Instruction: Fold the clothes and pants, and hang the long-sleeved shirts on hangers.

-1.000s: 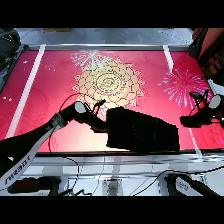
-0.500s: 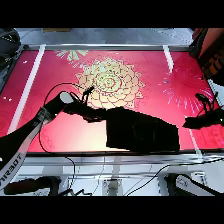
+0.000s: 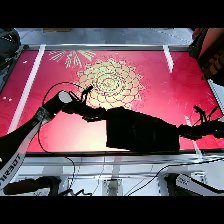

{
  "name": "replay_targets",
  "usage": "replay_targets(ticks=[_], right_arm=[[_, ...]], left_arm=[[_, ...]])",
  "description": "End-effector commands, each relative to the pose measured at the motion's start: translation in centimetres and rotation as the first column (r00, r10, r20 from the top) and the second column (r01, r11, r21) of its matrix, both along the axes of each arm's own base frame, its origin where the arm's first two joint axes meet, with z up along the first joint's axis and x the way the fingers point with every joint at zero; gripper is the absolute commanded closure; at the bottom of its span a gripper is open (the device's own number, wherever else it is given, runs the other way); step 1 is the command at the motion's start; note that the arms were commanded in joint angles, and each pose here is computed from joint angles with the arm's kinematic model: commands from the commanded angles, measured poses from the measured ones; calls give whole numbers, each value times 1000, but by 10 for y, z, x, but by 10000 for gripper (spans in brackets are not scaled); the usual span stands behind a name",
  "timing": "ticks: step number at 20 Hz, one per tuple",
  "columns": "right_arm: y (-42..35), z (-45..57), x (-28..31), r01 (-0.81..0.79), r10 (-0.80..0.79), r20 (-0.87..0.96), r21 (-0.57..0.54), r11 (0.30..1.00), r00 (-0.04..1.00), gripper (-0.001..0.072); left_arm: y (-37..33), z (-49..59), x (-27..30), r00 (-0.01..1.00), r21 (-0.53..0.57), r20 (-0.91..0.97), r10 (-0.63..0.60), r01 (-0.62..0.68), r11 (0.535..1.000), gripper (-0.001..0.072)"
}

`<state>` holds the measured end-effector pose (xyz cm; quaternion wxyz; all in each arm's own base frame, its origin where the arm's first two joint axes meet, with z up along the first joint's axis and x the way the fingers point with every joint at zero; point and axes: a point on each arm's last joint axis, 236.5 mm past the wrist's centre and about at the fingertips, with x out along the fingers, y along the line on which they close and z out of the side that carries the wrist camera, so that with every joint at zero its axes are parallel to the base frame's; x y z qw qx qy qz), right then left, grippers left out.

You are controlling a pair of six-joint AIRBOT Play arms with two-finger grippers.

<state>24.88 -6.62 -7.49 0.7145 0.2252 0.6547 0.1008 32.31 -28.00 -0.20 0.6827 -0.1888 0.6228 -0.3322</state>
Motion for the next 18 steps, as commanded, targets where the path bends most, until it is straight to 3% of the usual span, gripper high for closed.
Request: replay_targets(ticks=[1, 6, 10, 13, 14, 16, 18], right_arm=[[-12, -15, 14, 151, -152, -7, -29, 988, 988, 94], [32, -33, 16, 202, -175, -133, 233, 951, 976, 102], [81, -11, 35, 122, -103, -65, 514, 849, 993, 105], [110, -2, 43, 28, -30, -6, 552, 833, 1000, 102], [121, -3, 44, 0, 2, -2, 547, 837, 1000, 97], [140, -11, 47, -54, 56, 12, 508, 860, 998, 93], [162, -17, 52, -100, 95, 34, 479, 872, 995, 93]], left_arm=[[0, 1, 1, 1000, 0, 3, 2, -2, 1000, 19], [0, 1, 2, 1000, 0, 6, 4, -4, 1000, 19], [3, -9, 5, 1000, 22, 5, 7, -7, 1000, 20], [3, -20, 4, 1000, 32, -21, 5, -4, 999, 21], [2, -24, 3, 1000, 35, -28, 4, -3, 999, 57], [2, -34, 2, 999, 46, -49, 0, 2, 999, 266], [3, -40, 3, 999, 55, -54, 4, -1, 999, 403]])
